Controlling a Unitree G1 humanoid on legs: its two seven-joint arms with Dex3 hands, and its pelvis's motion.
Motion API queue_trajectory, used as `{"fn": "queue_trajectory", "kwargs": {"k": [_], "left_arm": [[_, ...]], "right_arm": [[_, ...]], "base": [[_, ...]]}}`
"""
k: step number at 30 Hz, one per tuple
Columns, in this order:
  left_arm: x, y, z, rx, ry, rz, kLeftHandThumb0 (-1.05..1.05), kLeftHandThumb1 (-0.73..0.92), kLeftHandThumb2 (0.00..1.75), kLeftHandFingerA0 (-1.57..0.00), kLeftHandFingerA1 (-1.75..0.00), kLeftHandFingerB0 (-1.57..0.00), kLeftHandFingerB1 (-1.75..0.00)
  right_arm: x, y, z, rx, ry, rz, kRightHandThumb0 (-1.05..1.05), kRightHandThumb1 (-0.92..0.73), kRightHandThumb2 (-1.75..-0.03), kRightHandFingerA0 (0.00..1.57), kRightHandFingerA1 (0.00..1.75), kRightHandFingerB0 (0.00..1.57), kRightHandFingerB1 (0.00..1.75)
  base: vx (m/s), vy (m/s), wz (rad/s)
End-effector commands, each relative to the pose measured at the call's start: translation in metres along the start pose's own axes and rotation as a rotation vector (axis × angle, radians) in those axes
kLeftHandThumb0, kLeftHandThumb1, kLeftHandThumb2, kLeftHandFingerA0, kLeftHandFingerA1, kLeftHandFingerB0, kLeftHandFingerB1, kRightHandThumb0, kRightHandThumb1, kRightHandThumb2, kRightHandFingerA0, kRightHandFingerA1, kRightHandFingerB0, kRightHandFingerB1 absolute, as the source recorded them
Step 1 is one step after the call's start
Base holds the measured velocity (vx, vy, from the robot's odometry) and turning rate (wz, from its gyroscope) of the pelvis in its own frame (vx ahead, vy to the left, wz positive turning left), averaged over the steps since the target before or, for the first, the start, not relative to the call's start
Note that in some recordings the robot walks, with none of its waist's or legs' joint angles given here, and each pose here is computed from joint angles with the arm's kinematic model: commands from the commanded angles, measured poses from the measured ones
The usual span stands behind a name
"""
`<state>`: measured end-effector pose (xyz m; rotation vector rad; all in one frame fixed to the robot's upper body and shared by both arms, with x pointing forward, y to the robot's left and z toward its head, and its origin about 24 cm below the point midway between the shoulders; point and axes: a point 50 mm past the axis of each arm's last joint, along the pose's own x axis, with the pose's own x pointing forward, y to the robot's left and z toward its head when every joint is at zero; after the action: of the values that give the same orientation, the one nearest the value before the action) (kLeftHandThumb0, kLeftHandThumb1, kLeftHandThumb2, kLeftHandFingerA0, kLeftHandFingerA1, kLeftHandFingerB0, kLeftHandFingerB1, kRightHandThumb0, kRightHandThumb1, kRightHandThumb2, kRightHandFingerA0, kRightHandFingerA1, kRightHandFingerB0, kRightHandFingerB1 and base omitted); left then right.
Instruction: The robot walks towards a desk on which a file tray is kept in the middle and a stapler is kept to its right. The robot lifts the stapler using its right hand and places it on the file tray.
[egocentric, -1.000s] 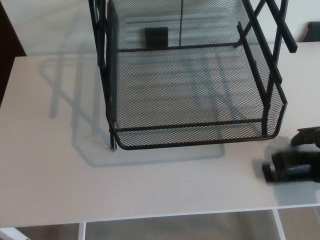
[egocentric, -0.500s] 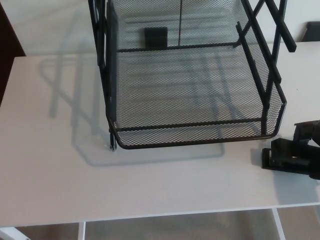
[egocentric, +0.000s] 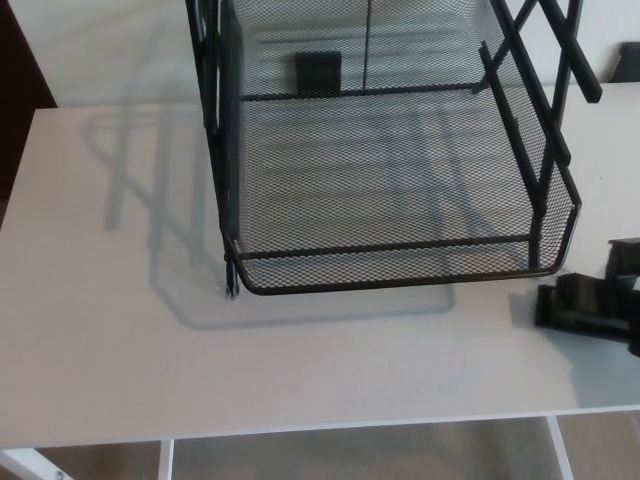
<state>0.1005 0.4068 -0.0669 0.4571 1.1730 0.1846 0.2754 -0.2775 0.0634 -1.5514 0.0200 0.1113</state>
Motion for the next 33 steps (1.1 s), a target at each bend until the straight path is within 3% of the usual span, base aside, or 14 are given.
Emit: {"fn": "queue_trajectory", "kwargs": {"k": [1,3,4,6,7,9,10,13,21,23,24,30,31,33], "left_arm": [[-0.005,0.013,-0.003,0.036,0.016,0.042,-0.8,0.58,0.82,-0.39,-0.84,-0.4,-0.78],[-0.005,0.014,-0.004,0.068,0.024,0.048,-0.87,0.48,1.07,-0.38,-0.78,-0.41,-0.75],[-0.005,0.014,-0.004,0.064,0.021,0.048,-0.81,0.61,0.78,-0.37,-0.85,-0.4,-0.78],[-0.005,0.014,-0.005,0.038,0.018,0.045,-0.85,0.46,1.06,-0.44,-0.8,-0.43,-0.76],[-0.006,0.014,-0.006,0.046,0.014,0.044,-0.81,0.6,0.78,-0.36,-0.88,-0.39,-0.8],[-0.006,0.014,-0.007,0.048,0.018,0.043,-0.81,0.6,0.78,-0.36,-0.88,-0.39,-0.8],[-0.006,0.013,-0.009,0.058,0.039,0.046,-0.82,0.62,0.76,-0.36,-0.87,-0.38,-0.79],[-0.007,0.014,-0.01,0.042,0.034,0.039,-0.87,0.47,1.07,-0.38,-0.79,-0.41,-0.76],[-0.006,0.016,-0.009,0.053,0.046,0.048,-0.86,0.47,1.07,-0.41,-0.8,-0.42,-0.76],[-0.006,0.014,-0.01,0.024,0.039,0.039,-0.79,0.58,0.82,-0.32,-0.94,-0.36,-0.84],[-0.007,0.014,-0.011,0.026,0.034,0.036,-0.8,0.57,0.83,-0.3,-0.95,-0.35,-0.85],[-0.006,0.013,-0.01,0.025,0.04,0.039,-0.86,0.47,1.07,-0.39,-0.79,-0.4,-0.75],[-0.006,0.012,-0.011,0.038,0.041,0.042,-0.82,0.61,0.8,-0.35,-0.88,-0.37,-0.8],[-0.006,0.012,-0.01,0.009,0.031,0.033,-0.8,0.59,0.81,-0.32,-0.88,-0.33,-0.8]], "right_arm": [[-0.025,-0.081,-0.066,-0.107,0.17,-0.505,-0.16,-0.62,-0.61,0.81,1.58,0.74,1.36],[-0.025,-0.118,-0.069,-0.107,0.175,-0.693,-0.12,-0.52,-0.72,0.9,1.66,0.78,1.48],[-0.026,-0.127,-0.069,-0.103,0.175,-0.681,-0.12,-0.53,-0.78,0.85,1.67,0.74,1.52],[-0.028,-0.142,-0.067,-0.099,0.18,-0.671,-0.17,-0.56,-0.8,0.85,1.69,0.73,1.49],[-0.03,-0.164,-0.066,-0.094,0.174,-0.679,-0.19,-0.55,-0.76,0.86,1.65,0.75,1.45],[-0.03,-0.163,-0.066,-0.092,0.174,-0.674,-0.19,-0.55,-0.76,0.86,1.65,0.75,1.45],[-0.03,-0.185,-0.061,-0.092,0.161,-0.749,-0.2,-0.58,-0.64,0.91,1.59,0.85,1.04],[-0.029,-0.208,-0.054,-0.144,0.163,-0.776,-0.21,-0.59,-0.73,0.9,1.63,0.81,1.35],[-0.021,-0.26,-0.017,-0.178,0.021,-0.862,-0.23,-0.58,-0.92,0.89,1.7,0.76,1.44],[-0.018,-0.267,-0.006,-0.151,-0.022,-0.872,-0.22,-0.6,-0.83,0.88,1.72,0.77,1.38],[-0.016,-0.271,0.002,-0.128,-0.049,-0.871,-0.22,-0.62,-0.88,0.85,1.75,0.69,1.56],[-0.002,-0.278,0.043,0.013,-0.198,-0.867,-0.18,-0.62,-0.81,0.86,1.67,0.71,1.51],[0.007,-0.273,0.06,0.075,-0.274,-0.87,-0.18,-0.64,-0.84,0.88,1.75,0.69,1.64],[0.016,-0.268,0.078,0.099,-0.367,-0.791,-0.2,-0.6,-0.91,0.84,1.75,0.72,1.54]], "base": [[0.0,0.0,0.0],[0.0,0.0,0.0],[0.0,0.0,0.0],[0.0,0.0,0.0],[0.0,0.0,0.0],[0.0,0.0,0.0],[0.0,0.0,0.0],[0.0,0.0,0.0],[0.0,0.0,0.0],[0.0,0.0,0.0],[0.0,0.0,0.0],[0.0,0.0,0.0],[0.0,0.0,0.0],[0.0,0.0,0.0]]}}
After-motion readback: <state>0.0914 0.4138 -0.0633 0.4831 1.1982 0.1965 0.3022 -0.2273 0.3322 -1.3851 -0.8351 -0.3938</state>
